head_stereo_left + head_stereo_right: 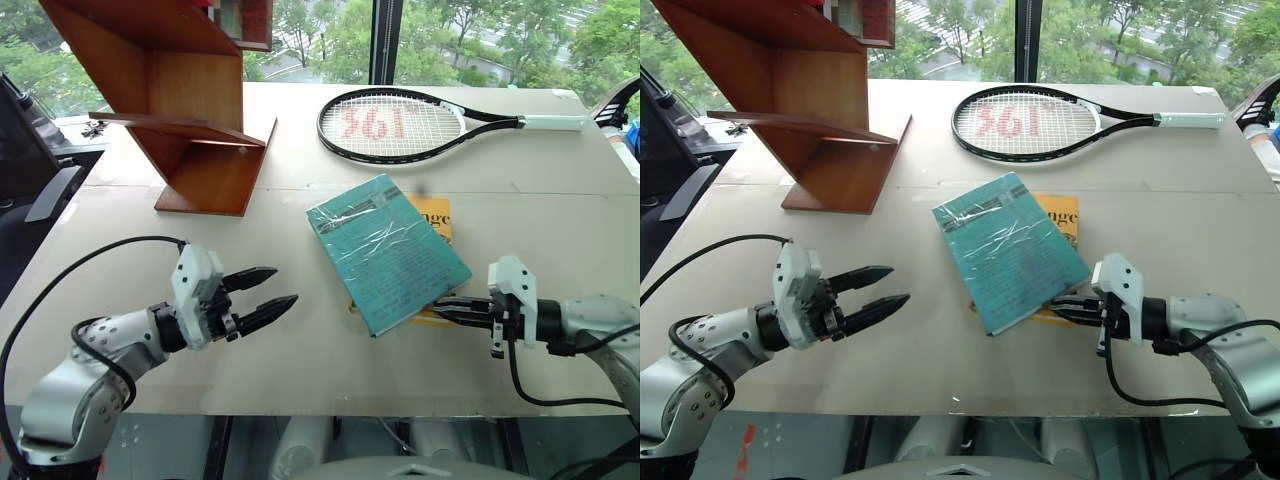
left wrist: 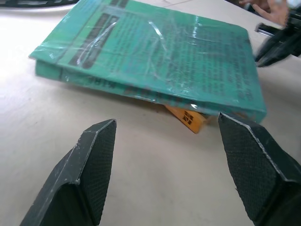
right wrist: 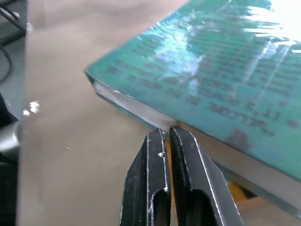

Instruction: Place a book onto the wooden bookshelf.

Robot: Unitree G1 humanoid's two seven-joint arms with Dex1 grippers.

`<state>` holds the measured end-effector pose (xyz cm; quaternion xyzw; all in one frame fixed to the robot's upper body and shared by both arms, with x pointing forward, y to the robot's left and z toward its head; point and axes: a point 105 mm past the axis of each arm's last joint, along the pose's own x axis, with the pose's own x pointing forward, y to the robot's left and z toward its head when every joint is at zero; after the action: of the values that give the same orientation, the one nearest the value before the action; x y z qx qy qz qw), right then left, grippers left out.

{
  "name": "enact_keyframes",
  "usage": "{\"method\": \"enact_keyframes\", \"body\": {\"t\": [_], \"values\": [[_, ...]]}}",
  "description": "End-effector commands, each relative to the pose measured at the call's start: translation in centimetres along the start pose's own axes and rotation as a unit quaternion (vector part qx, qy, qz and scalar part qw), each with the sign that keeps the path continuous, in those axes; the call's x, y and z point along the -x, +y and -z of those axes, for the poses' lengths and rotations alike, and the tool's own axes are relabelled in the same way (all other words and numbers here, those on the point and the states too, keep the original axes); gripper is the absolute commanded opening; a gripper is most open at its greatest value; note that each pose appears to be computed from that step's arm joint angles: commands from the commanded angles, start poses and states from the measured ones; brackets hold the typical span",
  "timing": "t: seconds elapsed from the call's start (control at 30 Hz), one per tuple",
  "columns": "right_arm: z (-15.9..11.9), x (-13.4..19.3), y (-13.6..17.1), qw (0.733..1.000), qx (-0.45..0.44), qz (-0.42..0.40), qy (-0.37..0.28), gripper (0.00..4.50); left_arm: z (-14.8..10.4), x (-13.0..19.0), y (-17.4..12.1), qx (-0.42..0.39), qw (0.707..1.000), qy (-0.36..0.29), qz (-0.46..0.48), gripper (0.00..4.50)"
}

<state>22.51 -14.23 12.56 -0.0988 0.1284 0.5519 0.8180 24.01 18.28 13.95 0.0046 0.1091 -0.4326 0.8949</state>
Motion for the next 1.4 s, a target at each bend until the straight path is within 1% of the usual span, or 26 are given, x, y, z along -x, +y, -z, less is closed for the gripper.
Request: {"method": "enact_keyframes", "body": {"t": [0.03,0.07,0.1,0.17,0.23,0.3,0.33,0.37,0.4,0.5,0.57,0.73,0.9,1.03,1.1,1.13,1.17,1.2,1.23,1.3,1.33,1.37,1.4], "values": [[-2.6,2.2,0.6,0.997,0.018,0.017,-0.068,0.26,0.3,-0.1,0.7,0.089,0.996,0.01,-0.002,3.52],[-2.8,2.5,0.9,0.997,0.02,0.02,-0.077,0.45,0.3,-0.1,0.8,0.116,0.993,0.008,0.002,3.52],[-3.5,3.0,0.9,0.994,0.02,0.033,-0.101,0.76,0.4,-0.1,1.1,0.143,0.99,0.01,0.002,3.52],[-4.4,3.9,1.0,0.99,0.025,0.055,-0.128,1.65,0.5,-0.2,1.5,0.197,0.98,0.013,0.007,3.52],[-4.9,4.7,1.0,0.987,0.032,0.079,-0.138,2.66,0.8,-0.5,2.1,0.255,0.967,0.015,0.01,3.52],[-5.2,5.0,1.2,0.985,0.041,0.092,-0.139,3.56,1.0,-1.0,2.6,0.316,0.949,0.013,0.012,3.52],[-5.4,5.0,1.4,0.985,0.048,0.095,-0.136,3.89,1.3,-1.2,3.0,0.336,0.942,0.018,0.008,3.52],[-5.5,5.0,1.5,0.985,0.052,0.097,-0.136,4.34,1.5,-1.4,3.0,0.349,0.937,0.021,0.011,3.52],[-5.8,5.1,1.5,0.984,0.056,0.102,-0.138,4.43,1.6,-1.7,3.1,0.37,0.929,0.021,0.016,3.52],[-6.2,5.4,1.4,0.982,0.077,0.116,-0.13,4.43,2.2,-3.1,3.7,0.422,0.906,0.026,0.011,3.52],[-6.4,5.4,1.5,0.981,0.09,0.118,-0.125,4.43,2.1,-4.4,3.8,0.451,0.892,0.023,0.02,3.52],[-6.7,5.4,2.2,0.978,0.122,0.122,-0.118,4.43,1.8,-8.6,4.1,0.515,0.856,0.016,0.03,3.52],[-6.3,5.3,2.7,0.977,0.131,0.132,-0.106,4.43,0.9,-12.8,3.2,0.534,0.843,0.005,0.06,3.52],[-5.9,5.0,3.2,0.978,0.124,0.131,-0.101,4.43,1.1,-14.5,2.5,0.543,0.837,0.004,0.072,3.52],[-5.7,4.9,3.5,0.979,0.123,0.132,-0.098,4.5,1.1,-14.8,2.2,0.556,0.827,-0.006,0.084,2.99],[-5.6,4.8,3.6,0.979,0.121,0.134,-0.098,4.5,1.1,-14.7,2.1,0.557,0.826,-0.009,0.089,2.63],[-5.5,4.8,3.7,0.979,0.12,0.136,-0.098,4.5,1.1,-14.5,2.1,0.557,0.825,-0.012,0.092,2.47],[-5.5,4.8,3.7,0.978,0.119,0.137,-0.098,4.5,1.1,-14.3,2.1,0.557,0.825,-0.014,0.094,1.91],[-5.5,4.8,3.8,0.978,0.118,0.138,-0.099,4.5,1.1,-14.2,2.1,0.556,0.825,-0.016,0.095,1.45],[-5.4,4.7,3.9,0.978,0.118,0.14,-0.098,4.5,0.6,-13.3,2.6,0.557,0.823,-0.034,0.101,0.61],[-5.4,4.7,3.9,0.978,0.117,0.141,-0.098,4.5,0.4,-12.8,2.7,0.557,0.823,-0.042,0.106,0.26],[-5.3,4.7,3.8,0.978,0.116,0.141,-0.097,4.5,0.2,-12.2,2.9,0.556,0.823,-0.051,0.107,0.12],[-5.2,4.8,3.6,0.978,0.114,0.14,-0.102,4.5,-0.3,-11.4,3.1,0.554,0.822,-0.065,0.114,0.12]]}}
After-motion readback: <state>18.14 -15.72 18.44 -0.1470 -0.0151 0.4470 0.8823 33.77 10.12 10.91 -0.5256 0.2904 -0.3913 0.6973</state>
